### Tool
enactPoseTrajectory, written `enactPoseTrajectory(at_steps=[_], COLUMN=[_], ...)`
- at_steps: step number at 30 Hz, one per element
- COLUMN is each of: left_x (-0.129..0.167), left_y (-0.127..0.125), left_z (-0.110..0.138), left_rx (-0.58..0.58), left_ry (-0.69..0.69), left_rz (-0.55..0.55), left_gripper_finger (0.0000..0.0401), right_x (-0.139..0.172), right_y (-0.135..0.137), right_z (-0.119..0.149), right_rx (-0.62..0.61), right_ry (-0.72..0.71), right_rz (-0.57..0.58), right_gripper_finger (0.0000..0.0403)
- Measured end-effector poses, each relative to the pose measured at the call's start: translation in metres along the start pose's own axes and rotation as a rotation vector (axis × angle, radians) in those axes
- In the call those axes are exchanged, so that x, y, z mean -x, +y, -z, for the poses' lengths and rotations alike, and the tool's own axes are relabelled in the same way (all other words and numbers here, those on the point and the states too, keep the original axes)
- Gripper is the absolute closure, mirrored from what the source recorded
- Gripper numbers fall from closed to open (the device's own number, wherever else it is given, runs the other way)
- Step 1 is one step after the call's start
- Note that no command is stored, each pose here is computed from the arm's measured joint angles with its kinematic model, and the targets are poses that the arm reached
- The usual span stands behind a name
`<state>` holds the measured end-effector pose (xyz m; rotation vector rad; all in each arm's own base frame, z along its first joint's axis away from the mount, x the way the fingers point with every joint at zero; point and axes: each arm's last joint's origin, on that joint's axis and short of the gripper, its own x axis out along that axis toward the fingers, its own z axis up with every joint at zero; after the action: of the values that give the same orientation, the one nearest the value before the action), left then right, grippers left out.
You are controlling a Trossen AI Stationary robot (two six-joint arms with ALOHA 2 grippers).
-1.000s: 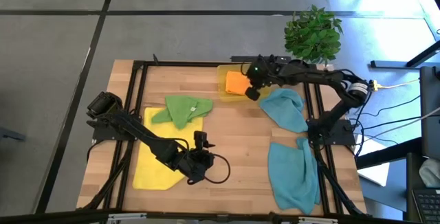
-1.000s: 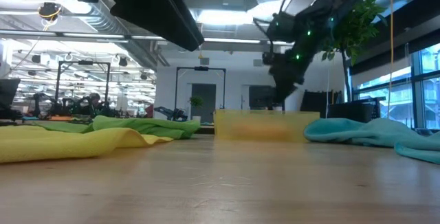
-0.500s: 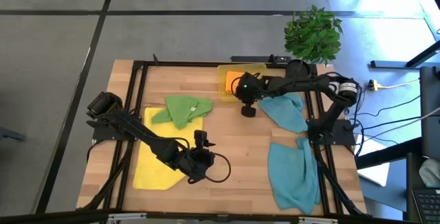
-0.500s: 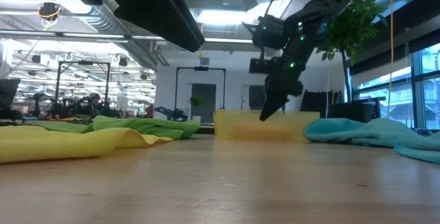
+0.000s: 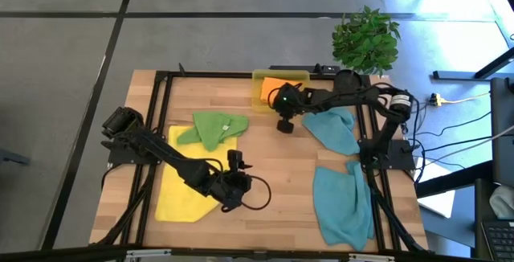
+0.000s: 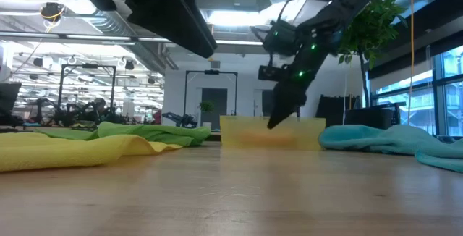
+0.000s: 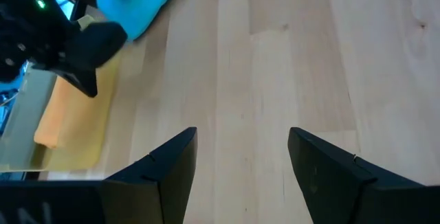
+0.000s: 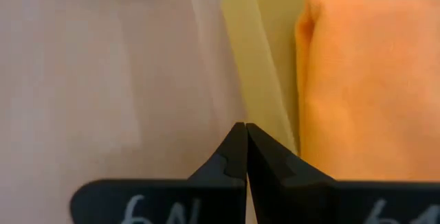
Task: Fold microfiber towels
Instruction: Adjust the yellow bin
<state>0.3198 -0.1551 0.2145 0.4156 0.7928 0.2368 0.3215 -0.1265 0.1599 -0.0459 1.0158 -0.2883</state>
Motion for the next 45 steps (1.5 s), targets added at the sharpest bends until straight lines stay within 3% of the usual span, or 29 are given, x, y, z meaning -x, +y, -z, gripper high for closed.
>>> enactPoseTrajectory(at_steps=[4, 10, 14, 19, 24, 28, 32, 45], left_x=[0.005, 0.022, 0.018, 0.004, 0.005, 0.008, 0.005, 0.002], left_y=[-0.006, -0.021, -0.027, -0.019, 0.016, 0.05, 0.066, 0.073], left_z=[0.0, 0.003, 0.014, 0.037, 0.056, 0.077, 0.094, 0.096], left_rx=[-0.01, -0.043, -0.045, 0.037, 0.178, 0.346, 0.465, 0.502], left_ry=[-0.017, -0.072, -0.066, -0.117, -0.4, -0.594, -0.643, -0.671], left_rz=[-0.017, -0.097, -0.077, 0.012, 0.16, 0.157, 0.126, 0.1], left_gripper_finger=[0.0181, 0.0181, 0.0181, 0.0184, 0.0197, 0.0201, 0.0202, 0.0202], right_x=[0.031, 0.098, 0.12, 0.113, 0.095, 0.087, 0.077, 0.04], right_y=[-0.002, -0.016, -0.025, -0.034, -0.049, -0.064, -0.074, -0.082], right_z=[-0.002, -0.006, 0.012, 0.048, 0.077, 0.091, 0.097, 0.098], right_rx=[0.002, -0.065, -0.125, -0.187, -0.26, -0.338, -0.394, -0.454], right_ry=[0.001, -0.136, -0.13, 0.051, 0.115, 0.087, 0.036, -0.028], right_rz=[-0.002, 0.037, 0.103, 0.236, 0.274, 0.31, 0.288, 0.158], right_gripper_finger=[0.0399, 0.0399, 0.0399, 0.0399, 0.0399, 0.0399, 0.0399, 0.0399])
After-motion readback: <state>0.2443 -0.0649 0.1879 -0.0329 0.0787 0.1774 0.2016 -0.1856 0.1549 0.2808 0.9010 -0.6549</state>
